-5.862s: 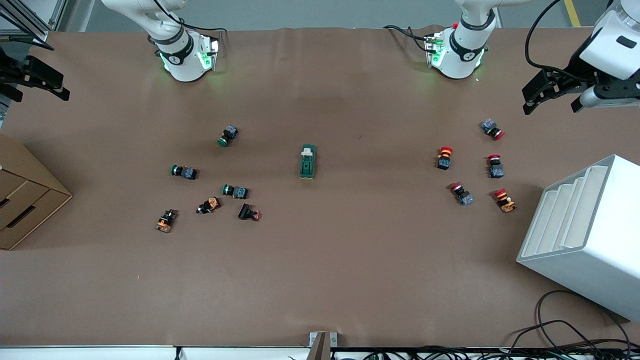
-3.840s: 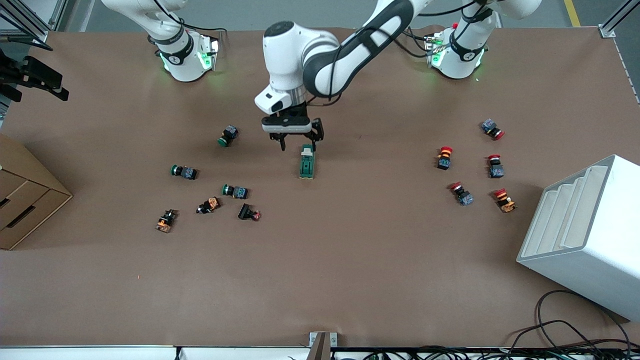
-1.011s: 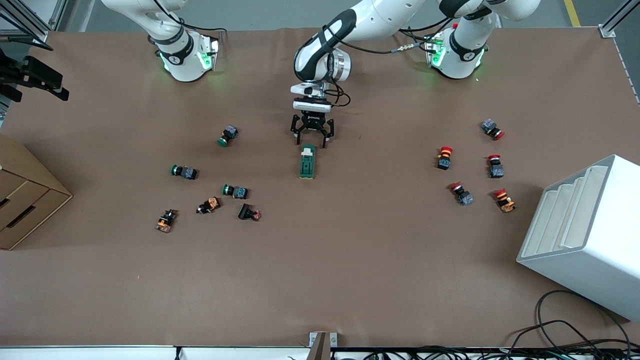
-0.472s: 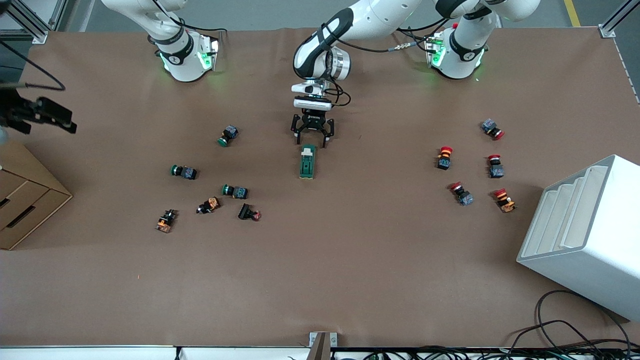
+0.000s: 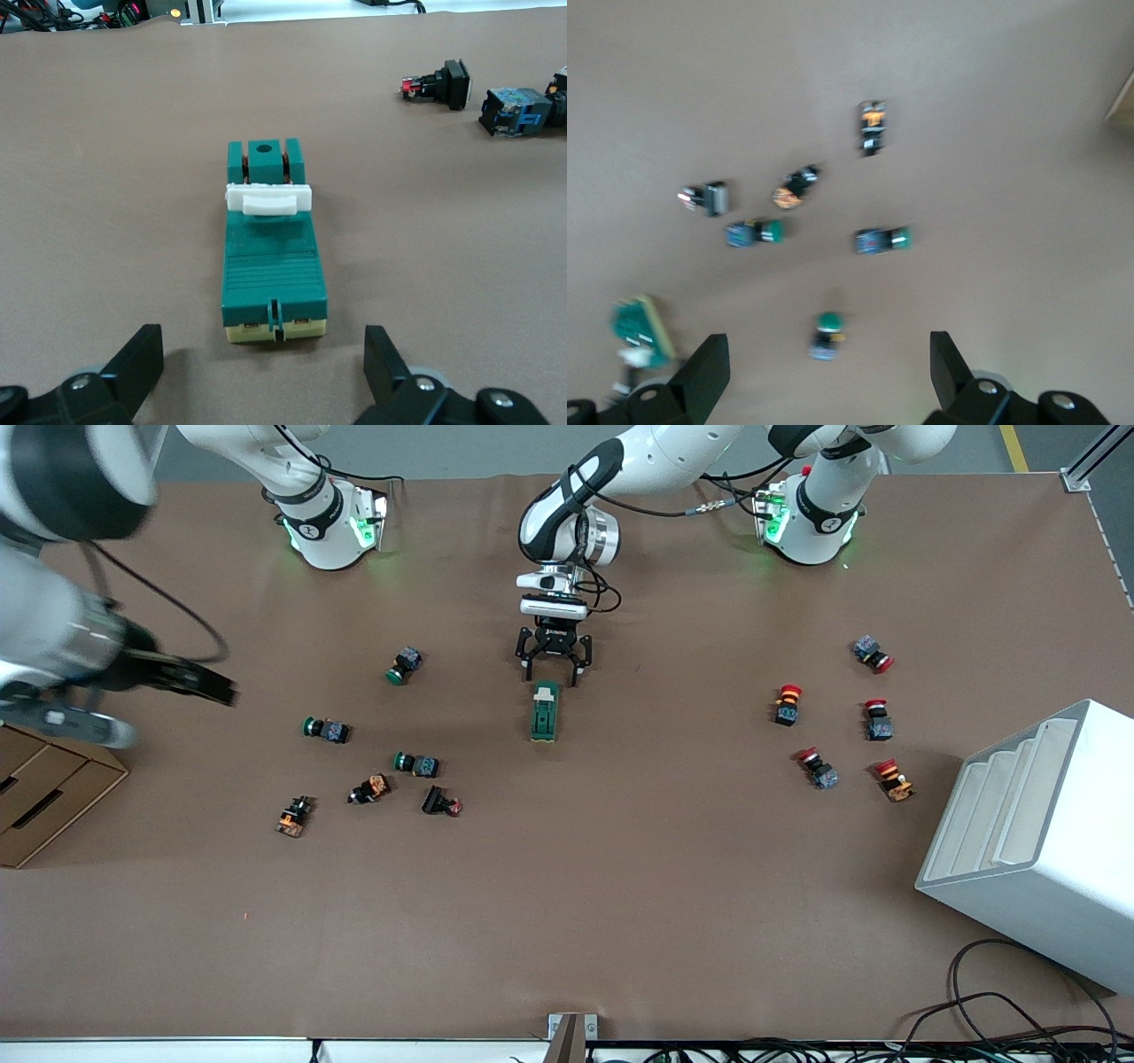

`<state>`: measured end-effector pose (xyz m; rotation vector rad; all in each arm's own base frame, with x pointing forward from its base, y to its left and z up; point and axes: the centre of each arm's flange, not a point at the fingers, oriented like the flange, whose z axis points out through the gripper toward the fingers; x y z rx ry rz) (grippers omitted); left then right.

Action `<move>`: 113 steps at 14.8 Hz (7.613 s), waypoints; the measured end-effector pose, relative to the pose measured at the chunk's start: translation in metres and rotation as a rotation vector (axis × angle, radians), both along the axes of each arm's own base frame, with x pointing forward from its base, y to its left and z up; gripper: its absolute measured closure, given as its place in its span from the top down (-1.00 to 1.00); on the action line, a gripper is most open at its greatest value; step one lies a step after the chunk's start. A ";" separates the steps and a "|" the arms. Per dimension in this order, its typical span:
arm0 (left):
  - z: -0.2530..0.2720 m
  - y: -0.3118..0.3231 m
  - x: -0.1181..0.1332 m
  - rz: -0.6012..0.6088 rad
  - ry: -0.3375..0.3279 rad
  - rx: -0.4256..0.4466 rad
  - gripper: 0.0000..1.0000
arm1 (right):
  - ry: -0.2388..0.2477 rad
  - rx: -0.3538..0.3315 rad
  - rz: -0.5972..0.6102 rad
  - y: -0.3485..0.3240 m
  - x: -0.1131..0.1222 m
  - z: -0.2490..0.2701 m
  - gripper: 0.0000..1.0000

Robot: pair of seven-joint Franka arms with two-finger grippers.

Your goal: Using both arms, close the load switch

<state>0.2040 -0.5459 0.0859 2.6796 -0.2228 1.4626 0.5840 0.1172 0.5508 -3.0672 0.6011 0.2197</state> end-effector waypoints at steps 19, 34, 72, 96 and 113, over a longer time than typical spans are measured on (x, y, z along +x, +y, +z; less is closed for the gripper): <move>0.000 0.000 0.000 0.000 -0.002 0.001 0.99 | -0.079 -0.037 -0.948 0.353 -0.167 -0.270 1.00; 0.000 0.000 0.000 0.000 -0.002 0.001 0.99 | -0.162 -0.009 -0.997 0.354 -0.175 -0.321 1.00; -0.001 0.000 0.000 0.000 -0.002 0.001 0.99 | -0.230 0.103 -1.074 0.349 -0.107 -0.332 1.00; -0.001 0.000 0.000 0.001 -0.003 0.001 0.99 | -0.203 0.086 -1.078 0.346 -0.098 -0.331 1.00; 0.000 -0.001 0.001 0.001 -0.001 0.005 0.99 | -0.093 -0.016 -0.692 0.166 0.039 -0.152 1.00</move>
